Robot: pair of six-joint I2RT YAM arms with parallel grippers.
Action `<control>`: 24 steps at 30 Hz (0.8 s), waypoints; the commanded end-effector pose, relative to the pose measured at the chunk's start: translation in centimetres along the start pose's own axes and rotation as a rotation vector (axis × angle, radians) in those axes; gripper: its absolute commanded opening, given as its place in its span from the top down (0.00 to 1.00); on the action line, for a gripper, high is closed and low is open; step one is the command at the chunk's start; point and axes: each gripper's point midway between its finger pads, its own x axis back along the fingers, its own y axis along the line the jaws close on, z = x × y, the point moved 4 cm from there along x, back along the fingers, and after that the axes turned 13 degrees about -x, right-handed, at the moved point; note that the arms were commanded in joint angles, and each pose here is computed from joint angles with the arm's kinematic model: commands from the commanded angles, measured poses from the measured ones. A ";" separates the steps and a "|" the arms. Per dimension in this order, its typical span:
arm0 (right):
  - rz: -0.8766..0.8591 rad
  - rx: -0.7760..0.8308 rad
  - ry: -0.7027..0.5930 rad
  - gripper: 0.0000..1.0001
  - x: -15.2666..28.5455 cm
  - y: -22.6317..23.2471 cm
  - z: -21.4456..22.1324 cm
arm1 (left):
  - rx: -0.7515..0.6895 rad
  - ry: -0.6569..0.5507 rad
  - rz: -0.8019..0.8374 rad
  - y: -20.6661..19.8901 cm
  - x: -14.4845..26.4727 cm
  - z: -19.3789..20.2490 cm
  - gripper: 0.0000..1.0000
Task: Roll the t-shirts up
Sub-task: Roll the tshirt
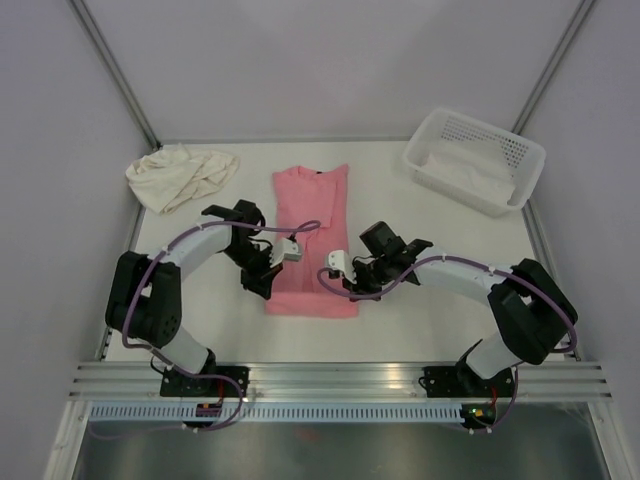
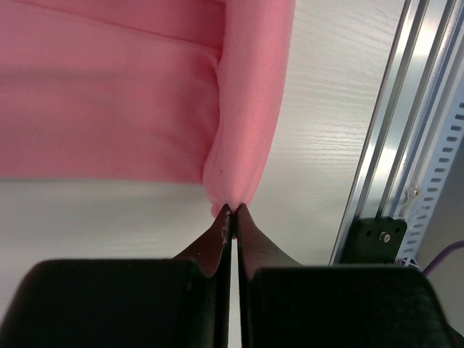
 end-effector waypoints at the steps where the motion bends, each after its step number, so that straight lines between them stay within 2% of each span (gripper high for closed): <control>1: 0.040 -0.019 -0.071 1.00 0.2 -1.6 -2.0 | 0.068 -0.027 0.020 0.6 0.4 -0.4 0.98; 8: 0.111 -0.100 -0.108 0.96 0.1 -4.0 -2.8 | 0.167 -0.011 0.012 3.5 0.4 -0.6 0.94; 13: 0.165 -0.121 -0.100 0.76 0.2 -4.6 -2.4 | 0.179 -0.002 -0.015 4.6 0.6 -0.7 0.85; 18: 0.235 -0.148 -0.192 0.64 2.5 -5.4 -3.9 | 0.201 0.011 -0.050 5.8 0.5 -0.6 0.82; 24: 0.183 -0.088 -0.226 0.63 3.5 -3.8 -4.9 | 0.234 0.047 -0.096 7.0 0.2 -0.1 0.82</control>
